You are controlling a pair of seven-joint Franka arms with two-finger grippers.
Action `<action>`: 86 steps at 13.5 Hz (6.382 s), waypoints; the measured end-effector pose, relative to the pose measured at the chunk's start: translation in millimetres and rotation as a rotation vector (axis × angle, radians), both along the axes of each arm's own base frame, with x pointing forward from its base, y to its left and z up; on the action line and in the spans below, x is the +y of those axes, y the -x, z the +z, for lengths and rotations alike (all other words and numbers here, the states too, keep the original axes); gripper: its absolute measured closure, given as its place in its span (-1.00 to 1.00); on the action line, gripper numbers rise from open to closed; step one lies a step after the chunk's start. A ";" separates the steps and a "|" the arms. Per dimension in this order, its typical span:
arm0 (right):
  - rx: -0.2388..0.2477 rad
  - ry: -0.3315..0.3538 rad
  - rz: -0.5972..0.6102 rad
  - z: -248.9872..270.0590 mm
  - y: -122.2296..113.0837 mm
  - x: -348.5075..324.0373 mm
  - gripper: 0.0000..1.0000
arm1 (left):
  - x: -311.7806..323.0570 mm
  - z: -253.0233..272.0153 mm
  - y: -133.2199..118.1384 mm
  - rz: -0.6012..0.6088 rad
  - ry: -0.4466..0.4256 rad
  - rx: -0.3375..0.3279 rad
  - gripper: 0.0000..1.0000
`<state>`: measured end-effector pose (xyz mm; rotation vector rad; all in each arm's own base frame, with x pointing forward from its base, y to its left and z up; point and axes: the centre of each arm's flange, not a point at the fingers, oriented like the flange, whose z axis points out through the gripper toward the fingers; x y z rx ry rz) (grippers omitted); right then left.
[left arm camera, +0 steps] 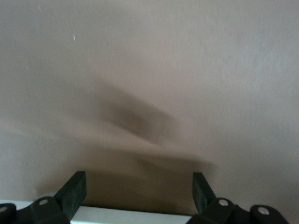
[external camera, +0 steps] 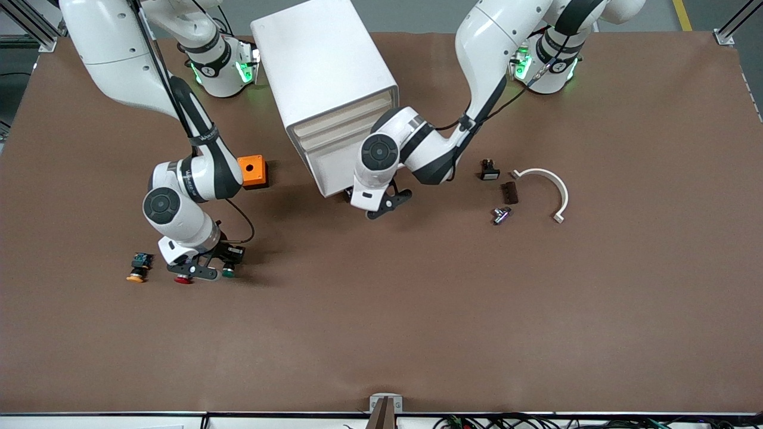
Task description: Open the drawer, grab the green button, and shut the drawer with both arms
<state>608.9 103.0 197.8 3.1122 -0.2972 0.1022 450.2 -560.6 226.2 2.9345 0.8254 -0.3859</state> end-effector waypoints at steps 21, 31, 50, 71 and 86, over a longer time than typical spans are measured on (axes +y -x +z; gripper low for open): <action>0.023 0.006 -0.010 3.0 -19.6 -2.8 -1.00 | -35.2 -17.8 60.1 0.073 0.074 0.204 -1.00; 0.114 0.018 0.081 100.0 -35.9 -39.4 -1.00 | 33.4 24.0 -46.6 0.071 0.155 0.079 -1.00; 0.229 -0.014 0.135 366.5 20.5 -148.6 -1.00 | 503.6 214.0 -173.0 -0.445 0.060 -0.213 -1.00; 0.164 -0.032 0.089 461.4 86.1 -163.4 -1.00 | 542.5 392.9 -68.4 -0.472 -0.035 -0.272 -1.00; 0.110 -0.027 0.093 453.1 124.7 -157.9 -1.00 | 542.7 403.5 -74.6 -0.477 -0.022 -0.231 -1.00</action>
